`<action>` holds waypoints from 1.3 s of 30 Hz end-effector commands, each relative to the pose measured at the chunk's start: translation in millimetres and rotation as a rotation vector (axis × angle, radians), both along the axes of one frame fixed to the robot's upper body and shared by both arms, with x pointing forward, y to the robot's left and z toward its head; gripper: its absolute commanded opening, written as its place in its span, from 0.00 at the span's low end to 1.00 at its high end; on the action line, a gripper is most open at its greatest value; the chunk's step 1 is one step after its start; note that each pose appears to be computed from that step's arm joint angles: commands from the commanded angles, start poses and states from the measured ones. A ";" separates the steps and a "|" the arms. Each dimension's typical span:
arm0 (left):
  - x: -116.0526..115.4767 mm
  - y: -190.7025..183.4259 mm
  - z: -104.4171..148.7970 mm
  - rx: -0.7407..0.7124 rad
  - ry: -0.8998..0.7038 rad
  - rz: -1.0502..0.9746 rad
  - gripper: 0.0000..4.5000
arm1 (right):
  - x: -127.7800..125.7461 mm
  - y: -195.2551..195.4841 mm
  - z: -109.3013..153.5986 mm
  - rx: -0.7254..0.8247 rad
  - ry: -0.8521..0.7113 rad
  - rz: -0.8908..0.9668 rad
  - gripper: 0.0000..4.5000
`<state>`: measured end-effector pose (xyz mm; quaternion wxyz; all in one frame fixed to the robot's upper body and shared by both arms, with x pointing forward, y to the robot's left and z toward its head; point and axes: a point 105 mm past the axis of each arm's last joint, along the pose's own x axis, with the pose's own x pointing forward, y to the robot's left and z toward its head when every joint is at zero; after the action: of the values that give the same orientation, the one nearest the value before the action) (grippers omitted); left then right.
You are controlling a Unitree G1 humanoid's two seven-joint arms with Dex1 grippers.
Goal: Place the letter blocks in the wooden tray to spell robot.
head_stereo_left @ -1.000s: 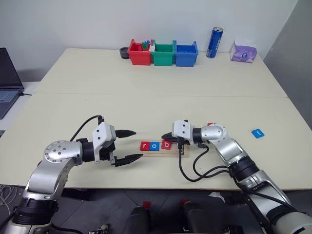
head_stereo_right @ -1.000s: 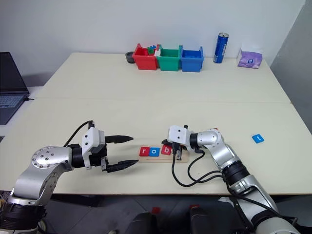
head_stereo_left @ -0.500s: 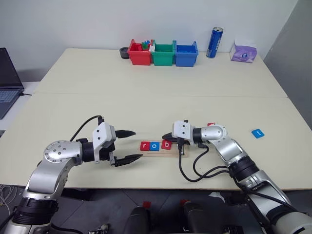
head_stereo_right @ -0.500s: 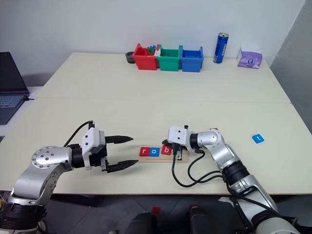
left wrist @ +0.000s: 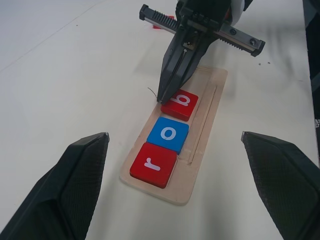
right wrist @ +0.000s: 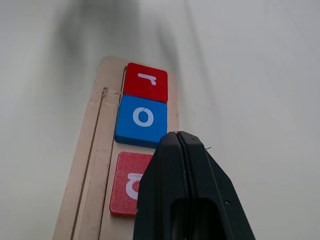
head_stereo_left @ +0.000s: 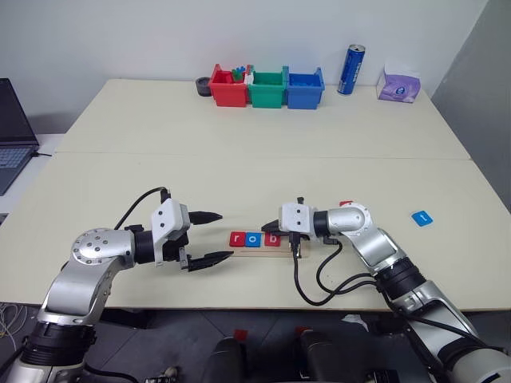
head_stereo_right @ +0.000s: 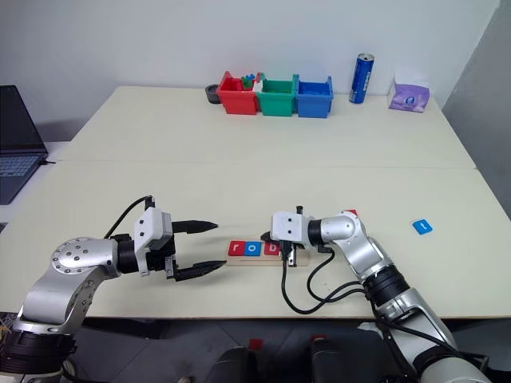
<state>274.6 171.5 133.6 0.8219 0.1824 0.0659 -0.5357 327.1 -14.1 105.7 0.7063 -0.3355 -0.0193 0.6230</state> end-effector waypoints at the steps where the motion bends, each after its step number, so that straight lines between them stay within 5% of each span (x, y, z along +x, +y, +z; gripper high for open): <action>1: 0.9 1.2 7.5 0.014 -0.041 -0.004 1.00 | -3.5 4.2 11.5 0.036 -0.018 0.024 0.00; 17: 1.0 2.5 8.2 0.020 -0.043 -0.005 1.00 | 14.9 0.7 10.7 0.038 -0.039 -0.068 0.00; 39: 0.4 1.1 6.7 0.015 -0.046 0.001 1.00 | -0.4 0.3 4.6 -0.038 -0.110 0.035 0.00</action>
<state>275.1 171.9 133.7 0.8228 0.1863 0.0627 -0.5332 331.0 -19.1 97.1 0.6996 -0.3718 -0.0226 0.6098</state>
